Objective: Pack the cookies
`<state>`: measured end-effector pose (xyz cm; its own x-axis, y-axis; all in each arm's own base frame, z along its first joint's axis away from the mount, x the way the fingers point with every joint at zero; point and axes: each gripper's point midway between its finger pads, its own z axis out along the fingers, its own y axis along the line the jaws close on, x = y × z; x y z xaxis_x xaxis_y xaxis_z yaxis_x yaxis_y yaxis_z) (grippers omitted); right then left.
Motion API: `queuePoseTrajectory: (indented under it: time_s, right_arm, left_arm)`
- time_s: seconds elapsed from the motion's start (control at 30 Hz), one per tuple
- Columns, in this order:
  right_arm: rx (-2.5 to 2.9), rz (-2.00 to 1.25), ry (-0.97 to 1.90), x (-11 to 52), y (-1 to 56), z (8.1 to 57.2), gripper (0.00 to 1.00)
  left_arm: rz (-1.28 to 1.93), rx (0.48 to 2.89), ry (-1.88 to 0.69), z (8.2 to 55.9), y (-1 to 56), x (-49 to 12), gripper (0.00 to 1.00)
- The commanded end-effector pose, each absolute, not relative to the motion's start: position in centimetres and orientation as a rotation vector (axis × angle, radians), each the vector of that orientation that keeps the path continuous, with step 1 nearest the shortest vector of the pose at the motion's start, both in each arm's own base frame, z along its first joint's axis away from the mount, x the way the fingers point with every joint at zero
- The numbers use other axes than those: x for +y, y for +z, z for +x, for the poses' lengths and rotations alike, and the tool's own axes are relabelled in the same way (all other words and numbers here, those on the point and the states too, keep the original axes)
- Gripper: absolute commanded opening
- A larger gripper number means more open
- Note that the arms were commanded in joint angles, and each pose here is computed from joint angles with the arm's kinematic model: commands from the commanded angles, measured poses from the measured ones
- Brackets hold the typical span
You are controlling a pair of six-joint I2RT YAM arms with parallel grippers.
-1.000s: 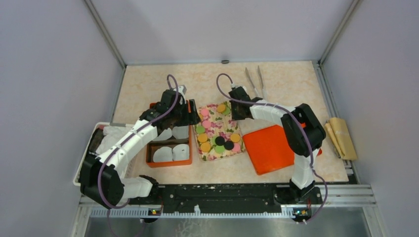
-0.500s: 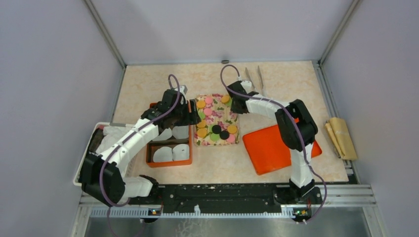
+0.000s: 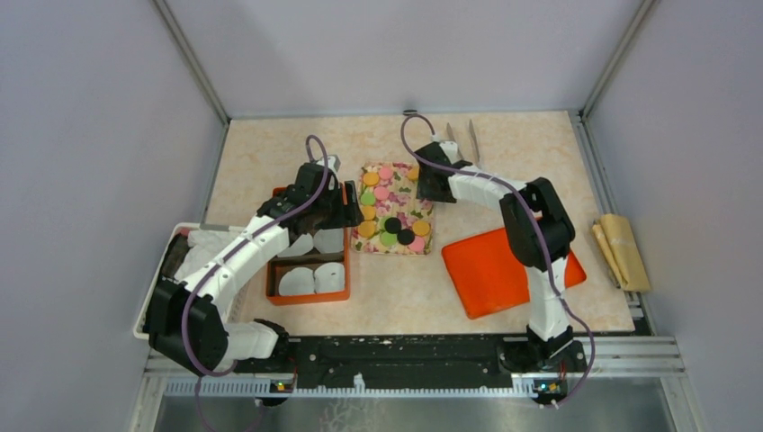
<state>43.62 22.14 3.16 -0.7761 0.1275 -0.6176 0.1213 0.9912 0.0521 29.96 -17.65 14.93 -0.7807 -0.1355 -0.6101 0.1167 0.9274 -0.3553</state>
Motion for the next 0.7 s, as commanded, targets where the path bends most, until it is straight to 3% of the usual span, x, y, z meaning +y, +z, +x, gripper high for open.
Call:
queuePoseTrajectory:
  time_s: [0.0,0.33,0.67]
  right_arm:
    - [2.449,0.071,0.043,21.9,6.7,43.4,0.68]
    - [2.311,0.057,-0.168,17.3,13.8,44.0,0.78]
    - [2.39,0.094,-0.302,11.6,10.3,47.2,0.88]
  left_arm:
    - [0.001,2.361,-0.513,30.8,16.5,-18.1,0.75]
    - [0.009,2.353,-0.543,30.8,16.7,-18.5,0.75]
    - [0.008,2.383,-0.529,30.7,15.6,-18.4,0.75]
